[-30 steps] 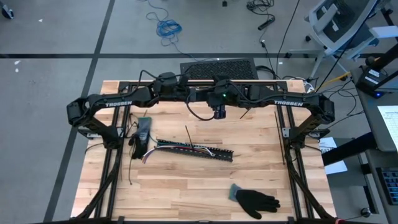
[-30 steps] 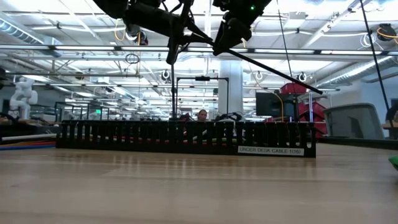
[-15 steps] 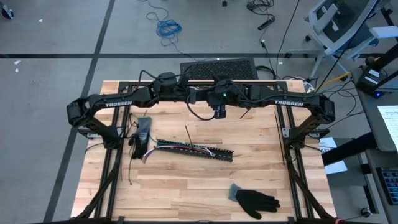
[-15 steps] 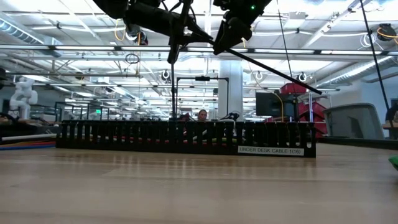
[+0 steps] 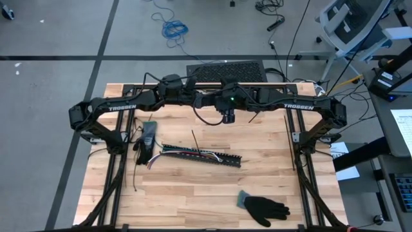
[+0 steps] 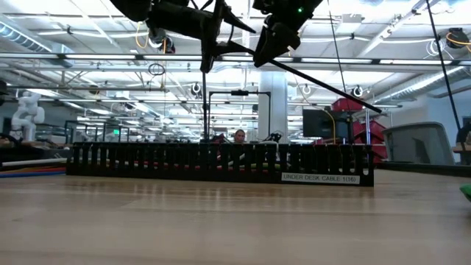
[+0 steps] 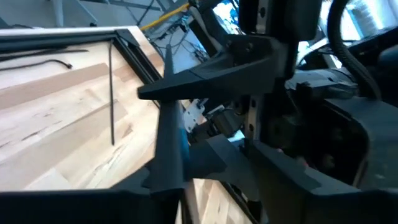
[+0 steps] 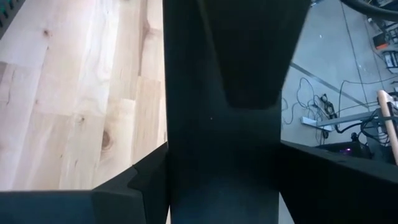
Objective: Ziptie cables
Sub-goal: Close the cable duct with the cable duct cover
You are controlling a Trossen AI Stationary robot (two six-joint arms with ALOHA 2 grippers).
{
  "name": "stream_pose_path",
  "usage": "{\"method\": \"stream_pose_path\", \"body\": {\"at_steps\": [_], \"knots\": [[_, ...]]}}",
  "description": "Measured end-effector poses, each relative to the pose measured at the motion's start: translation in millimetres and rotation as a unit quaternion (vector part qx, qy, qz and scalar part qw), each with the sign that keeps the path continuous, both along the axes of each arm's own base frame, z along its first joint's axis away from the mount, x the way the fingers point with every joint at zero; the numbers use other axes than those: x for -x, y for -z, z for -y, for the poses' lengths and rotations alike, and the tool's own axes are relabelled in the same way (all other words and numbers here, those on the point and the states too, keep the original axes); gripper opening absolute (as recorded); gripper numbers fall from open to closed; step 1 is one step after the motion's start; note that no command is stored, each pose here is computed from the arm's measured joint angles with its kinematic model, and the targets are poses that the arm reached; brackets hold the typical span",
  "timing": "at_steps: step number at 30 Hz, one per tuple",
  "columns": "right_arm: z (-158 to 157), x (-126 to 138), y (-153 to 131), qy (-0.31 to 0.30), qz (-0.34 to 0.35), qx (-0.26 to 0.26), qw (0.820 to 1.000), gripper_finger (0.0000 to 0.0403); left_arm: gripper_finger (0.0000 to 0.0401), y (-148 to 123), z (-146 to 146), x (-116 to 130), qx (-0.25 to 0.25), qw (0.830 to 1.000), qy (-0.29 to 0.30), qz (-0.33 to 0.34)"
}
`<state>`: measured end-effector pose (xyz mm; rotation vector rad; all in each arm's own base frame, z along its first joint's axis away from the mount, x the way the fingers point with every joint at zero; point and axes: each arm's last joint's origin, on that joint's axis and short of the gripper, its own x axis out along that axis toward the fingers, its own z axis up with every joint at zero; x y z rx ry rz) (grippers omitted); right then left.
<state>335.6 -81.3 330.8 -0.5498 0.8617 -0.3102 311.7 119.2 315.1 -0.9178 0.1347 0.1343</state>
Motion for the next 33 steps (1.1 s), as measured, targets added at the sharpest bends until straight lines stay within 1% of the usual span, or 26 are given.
{"method": "stream_pose_path", "body": {"at_steps": [3, 5, 9, 11, 13, 15, 18, 21, 24, 26, 27, 29, 32, 33], "knots": [[-0.3, 1.0, 1.3, -0.001, -0.008, -0.003, 1.000, 0.0212, 0.0211, -0.1, -2.2, 1.2, 0.001, 1.000, 0.014, 0.001], [-0.4, 1.7, 2.0, 0.000, -0.013, -0.003, 1.000, 0.0212, 0.0227, -0.5, -5.6, 2.9, 0.002, 1.000, 0.025, 0.004], [-0.2, 2.7, 2.8, 0.005, -0.019, -0.002, 1.000, 0.0212, 0.0237, -4.9, -14.4, 14.1, -0.004, 0.999, 0.040, 0.001], [-0.6, 6.2, 4.8, 0.009, -0.038, -0.007, 0.999, 0.0212, 0.0237, -5.9, -19.3, 22.3, -0.013, 0.999, 0.038, -0.014], [-1.8, 11.9, 8.5, 0.010, -0.069, -0.018, 0.997, 0.0212, 0.0238, -7.3, -23.1, 32.4, -0.028, 0.999, 0.032, -0.034], [-3.5, 18.2, 13.8, 0.022, -0.102, -0.039, 0.994, 0.0212, 0.0238, -13.9, -26.8, 45.3, -0.055, 0.997, 0.023, -0.041], [-6.7, 28.7, 20.0, 0.048, -0.145, -0.082, 0.985, 0.0212, 0.0238, -20.1, -33.1, 65.9, -0.092, 0.993, -0.002, -0.067], [-13.8, 34.9, 24.4, 0.062, -0.159, -0.167, 0.971, 0.0212, 0.0238, -24.8, -37.7, 86.4, -0.143, 0.983, -0.043, -0.107], [-25.3, 36.9, 26.5, 0.073, -0.160, -0.250, 0.952, 0.0212, 0.0238, -31.9, -35.3, 105.8, -0.192, 0.967, -0.083, -0.144], [-35.5, 35.5, 26.4, 0.054, -0.159, -0.291, 0.942, 0.0212, 0.0238, -35.4, -31.6, 116.9, -0.219, 0.955, -0.101, -0.171], [-41.7, 34.4, 26.3, 0.041, -0.160, -0.302, 0.939, 0.0212, 0.0238, -37.4, -29.2, 121.6, -0.232, 0.950, -0.107, -0.180], [-55.9, 29.7, 25.2, 0.016, -0.150, -0.301, 0.942, 0.0212, 0.0238, -42.1, -24.2, 129.2, -0.254, 0.941, -0.117, -0.190], [-74.4, 17.0, 21.4, -0.027, -0.101, -0.302, 0.948, 0.0212, 0.0238, -48.7, -16.4, 139.7, -0.278, 0.932, -0.124, -0.195], [-78.1, 11.9, 19.5, -0.033, -0.076, -0.298, 0.951, 0.0212, 0.0238, -49.8, -14.1, 143.0, -0.286, 0.929, -0.125, -0.201]]}}
